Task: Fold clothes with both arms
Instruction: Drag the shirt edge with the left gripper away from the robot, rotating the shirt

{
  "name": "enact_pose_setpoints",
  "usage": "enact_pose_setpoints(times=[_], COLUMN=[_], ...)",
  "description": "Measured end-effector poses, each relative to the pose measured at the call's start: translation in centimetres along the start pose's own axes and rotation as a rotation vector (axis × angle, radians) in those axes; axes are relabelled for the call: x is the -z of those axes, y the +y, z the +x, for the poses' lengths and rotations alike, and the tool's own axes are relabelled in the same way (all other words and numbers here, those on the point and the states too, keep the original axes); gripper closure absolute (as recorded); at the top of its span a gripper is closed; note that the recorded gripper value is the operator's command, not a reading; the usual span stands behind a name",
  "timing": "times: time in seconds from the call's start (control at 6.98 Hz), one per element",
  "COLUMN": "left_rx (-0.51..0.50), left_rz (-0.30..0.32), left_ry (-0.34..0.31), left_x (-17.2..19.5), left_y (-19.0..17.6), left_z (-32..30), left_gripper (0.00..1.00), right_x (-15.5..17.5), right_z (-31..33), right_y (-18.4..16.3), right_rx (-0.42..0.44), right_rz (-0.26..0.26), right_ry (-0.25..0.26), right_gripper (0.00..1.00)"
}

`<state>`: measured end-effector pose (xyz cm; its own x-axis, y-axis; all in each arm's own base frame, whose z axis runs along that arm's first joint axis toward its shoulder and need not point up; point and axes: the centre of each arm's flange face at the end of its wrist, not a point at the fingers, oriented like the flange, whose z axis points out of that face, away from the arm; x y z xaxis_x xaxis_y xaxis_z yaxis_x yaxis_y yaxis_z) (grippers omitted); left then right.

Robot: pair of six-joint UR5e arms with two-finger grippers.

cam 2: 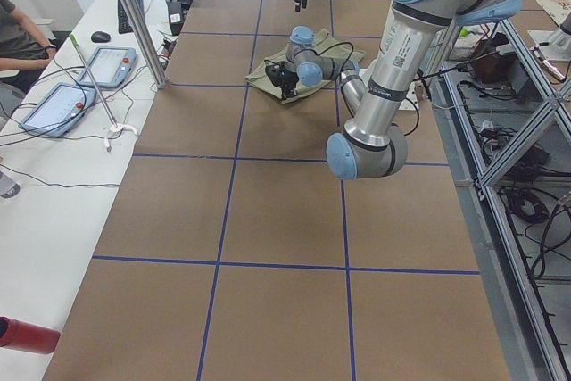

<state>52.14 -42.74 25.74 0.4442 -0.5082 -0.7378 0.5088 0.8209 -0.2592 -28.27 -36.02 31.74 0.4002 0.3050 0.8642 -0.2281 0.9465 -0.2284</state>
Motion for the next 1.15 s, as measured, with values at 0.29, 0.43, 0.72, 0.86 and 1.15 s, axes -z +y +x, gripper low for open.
enact_pose_setpoints(times=[0.29,0.43,0.72,0.86,1.15], left_rx=[0.011,0.011,-0.010,-0.026,-0.060], left_rz=[0.076,0.109,0.162,0.188,0.261], left_ry=[-0.021,-0.021,0.002,0.013,0.072], left_x=[-1.6,-2.1,-2.9,-3.5,-5.0], left_y=[-5.0,-7.2,-12.3,-14.6,-17.5], left_z=[1.7,3.4,5.8,6.8,10.2], left_gripper=[1.00,1.00,1.00,1.00,1.00], right_x=[0.1,0.1,0.1,0.1,0.3], right_z=[0.0,0.0,0.0,0.0,-0.2], right_y=[-0.1,-0.2,-0.3,-0.3,-0.3], right_rx=[-0.001,-0.002,-0.002,-0.002,-0.001], right_rz=[0.005,0.007,0.009,0.009,0.013], right_ry=[-0.003,-0.002,-0.001,-0.002,-0.007], right_gripper=[0.00,0.00,0.00,0.00,0.00])
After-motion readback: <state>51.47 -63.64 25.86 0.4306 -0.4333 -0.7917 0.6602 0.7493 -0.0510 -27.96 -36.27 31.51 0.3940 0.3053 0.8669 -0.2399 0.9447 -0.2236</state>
